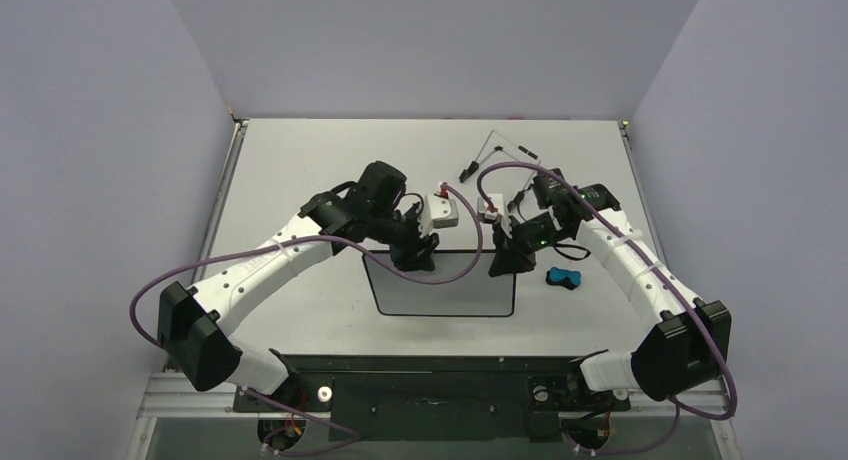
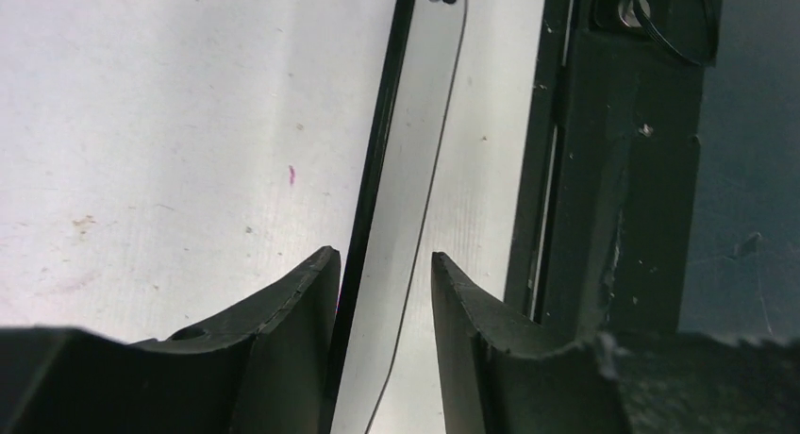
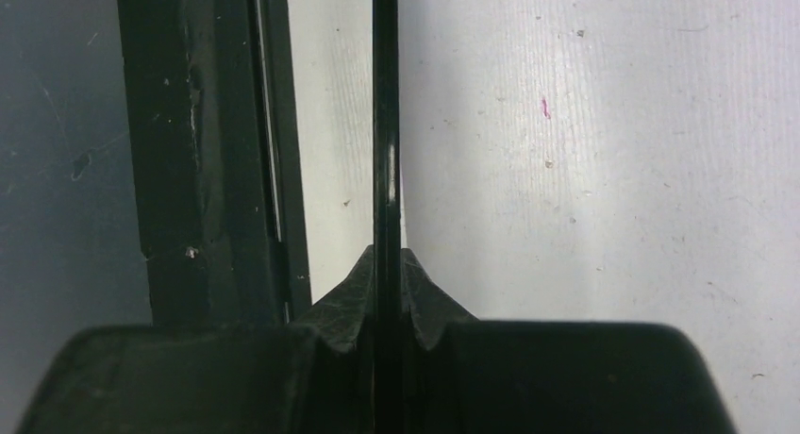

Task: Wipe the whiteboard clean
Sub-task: Place the whiteboard on the whiteboard stand.

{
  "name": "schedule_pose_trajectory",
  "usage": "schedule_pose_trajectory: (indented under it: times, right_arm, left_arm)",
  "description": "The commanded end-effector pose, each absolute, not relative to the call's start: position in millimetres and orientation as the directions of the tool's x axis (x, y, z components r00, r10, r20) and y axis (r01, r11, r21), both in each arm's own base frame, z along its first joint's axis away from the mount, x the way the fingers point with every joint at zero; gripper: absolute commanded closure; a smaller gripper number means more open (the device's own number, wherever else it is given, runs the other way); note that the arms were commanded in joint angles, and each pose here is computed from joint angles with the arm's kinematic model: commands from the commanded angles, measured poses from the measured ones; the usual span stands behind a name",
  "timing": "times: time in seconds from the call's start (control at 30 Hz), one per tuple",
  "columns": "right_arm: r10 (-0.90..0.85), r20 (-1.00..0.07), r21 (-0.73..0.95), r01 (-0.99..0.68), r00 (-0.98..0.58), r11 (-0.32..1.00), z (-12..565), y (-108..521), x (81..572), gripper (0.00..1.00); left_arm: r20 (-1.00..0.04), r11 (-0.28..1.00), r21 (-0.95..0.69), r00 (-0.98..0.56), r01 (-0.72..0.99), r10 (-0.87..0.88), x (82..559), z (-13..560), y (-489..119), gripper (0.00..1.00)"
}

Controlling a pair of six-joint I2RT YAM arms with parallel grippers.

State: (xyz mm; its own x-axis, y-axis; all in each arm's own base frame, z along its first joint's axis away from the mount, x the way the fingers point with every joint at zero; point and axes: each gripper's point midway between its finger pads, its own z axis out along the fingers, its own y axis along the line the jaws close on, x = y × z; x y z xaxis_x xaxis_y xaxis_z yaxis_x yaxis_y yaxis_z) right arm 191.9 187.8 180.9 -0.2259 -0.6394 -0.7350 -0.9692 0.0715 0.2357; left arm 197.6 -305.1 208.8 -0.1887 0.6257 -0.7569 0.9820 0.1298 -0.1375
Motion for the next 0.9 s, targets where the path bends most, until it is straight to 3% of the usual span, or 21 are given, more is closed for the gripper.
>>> schedule_pose_trajectory:
  times: [0.0,0.1,0.2,0.4,0.53,0.87]
  right_arm:
    - [-0.583,-0.778,0.171,-0.972,-0.234,0.162,191,184,215,1.00]
    - [-0.569,-0.776,0.166,-0.958,-0.273,0.233,190,176,227,1.00]
    - [-0.518,-0.798,0.139,-0.930,-0.309,0.341,197,158,253,1.00]
    - [-0.406,-0.836,0.134,-0.855,-0.369,0.501,214,124,296,1.00]
    - [-0.341,-0.854,0.154,-0.818,-0.393,0.555,222,106,313,1.00]
    - [-0.165,-0.913,0.164,-0.705,-0.374,0.690,274,78,349,1.00]
  left_arm:
    - [-0.843,0.154,-0.053,-0.127,0.987,0.522,220,245,-319,0.61]
    - [-0.867,0.206,-0.017,-0.117,0.978,0.484,232,263,-316,0.60]
    - [-0.903,0.344,0.049,-0.105,0.938,0.416,257,288,-301,0.59]
    - [-0.994,0.595,-0.001,-0.063,0.803,0.084,275,354,-226,0.57]
    - [-0.999,0.648,-0.043,-0.055,0.760,-0.003,264,352,-196,0.56]
    - [-0.988,0.679,-0.133,-0.149,0.722,-0.035,247,300,-181,0.56]
